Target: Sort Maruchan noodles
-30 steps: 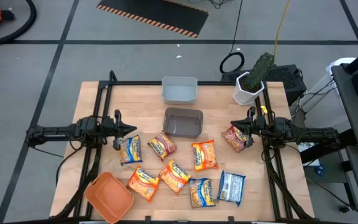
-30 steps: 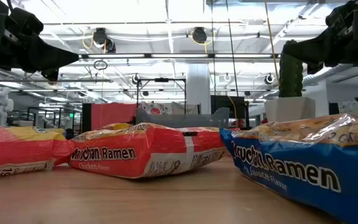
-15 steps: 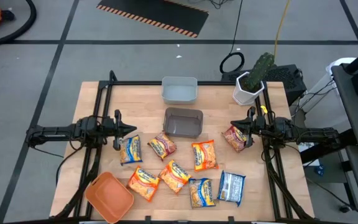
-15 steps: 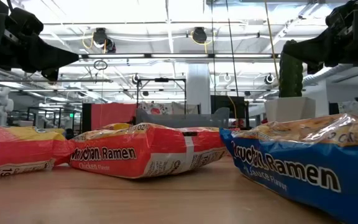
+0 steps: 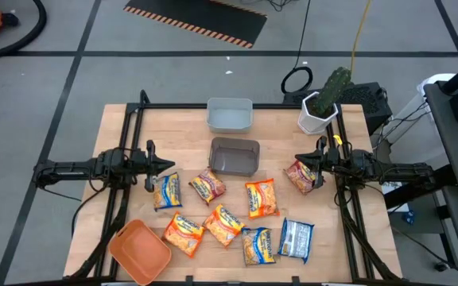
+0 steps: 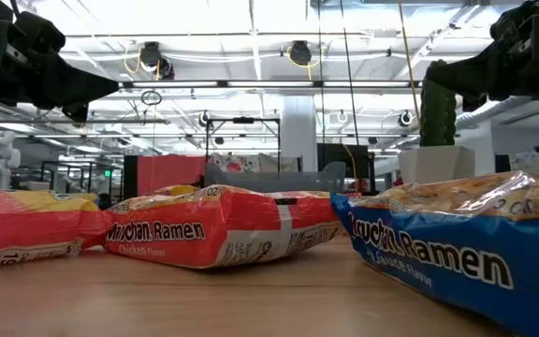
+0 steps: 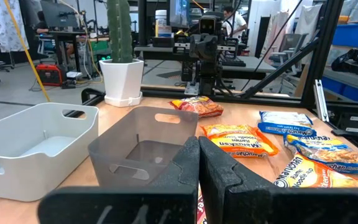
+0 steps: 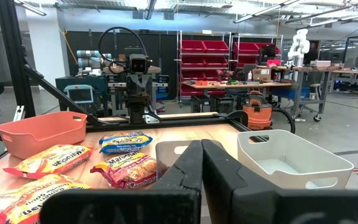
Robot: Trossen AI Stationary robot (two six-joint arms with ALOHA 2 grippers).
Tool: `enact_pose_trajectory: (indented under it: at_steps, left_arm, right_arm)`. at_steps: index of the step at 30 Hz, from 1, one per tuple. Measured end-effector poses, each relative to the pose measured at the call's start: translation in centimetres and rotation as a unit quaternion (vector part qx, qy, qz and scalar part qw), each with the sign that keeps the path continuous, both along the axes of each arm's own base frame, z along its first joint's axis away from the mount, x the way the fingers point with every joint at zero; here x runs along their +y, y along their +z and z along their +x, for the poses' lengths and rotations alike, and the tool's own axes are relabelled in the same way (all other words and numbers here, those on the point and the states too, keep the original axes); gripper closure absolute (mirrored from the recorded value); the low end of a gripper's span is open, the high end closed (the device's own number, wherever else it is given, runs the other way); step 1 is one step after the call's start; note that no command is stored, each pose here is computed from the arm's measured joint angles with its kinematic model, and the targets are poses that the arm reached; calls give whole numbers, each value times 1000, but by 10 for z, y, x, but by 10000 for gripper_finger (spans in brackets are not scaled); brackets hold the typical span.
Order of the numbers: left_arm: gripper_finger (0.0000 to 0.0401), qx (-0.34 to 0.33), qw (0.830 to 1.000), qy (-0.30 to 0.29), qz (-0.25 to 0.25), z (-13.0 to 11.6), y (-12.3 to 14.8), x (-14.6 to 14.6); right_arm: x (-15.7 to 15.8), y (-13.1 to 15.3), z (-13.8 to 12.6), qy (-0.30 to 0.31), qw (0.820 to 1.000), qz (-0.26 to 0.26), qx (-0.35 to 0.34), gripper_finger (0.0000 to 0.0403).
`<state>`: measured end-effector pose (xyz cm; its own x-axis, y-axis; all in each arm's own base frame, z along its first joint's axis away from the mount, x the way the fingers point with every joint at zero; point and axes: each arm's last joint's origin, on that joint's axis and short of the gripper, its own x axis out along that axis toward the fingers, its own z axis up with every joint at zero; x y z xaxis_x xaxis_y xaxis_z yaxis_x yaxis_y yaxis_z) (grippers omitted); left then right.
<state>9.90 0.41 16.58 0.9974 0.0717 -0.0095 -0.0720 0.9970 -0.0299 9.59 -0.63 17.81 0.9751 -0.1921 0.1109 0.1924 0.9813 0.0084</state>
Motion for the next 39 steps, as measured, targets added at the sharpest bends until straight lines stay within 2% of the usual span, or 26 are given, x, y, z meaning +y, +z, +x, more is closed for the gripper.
enact_pose_trajectory:
  at_steps: [17,23,31,36,39]
  left_arm:
    - [400,0,1000,0,0,0,0,0]
    - [400,0,1000,0,0,0,0,0]
    - [400,0,1000,0,0,0,0,0]
    - [400,-2,1000,0,0,0,0,0]
    - [400,-6,1000,0,0,0,1,0]
  right_arm:
    - [0,0,0,0,1000,0,-1,403]
    - [0,3,0,5,999,35,-24,403]
    - [1,5,-1,23,998,53,-38,403]
    - [2,5,0,33,998,45,-33,403]
    - [1,4,1,33,997,64,-29,403]
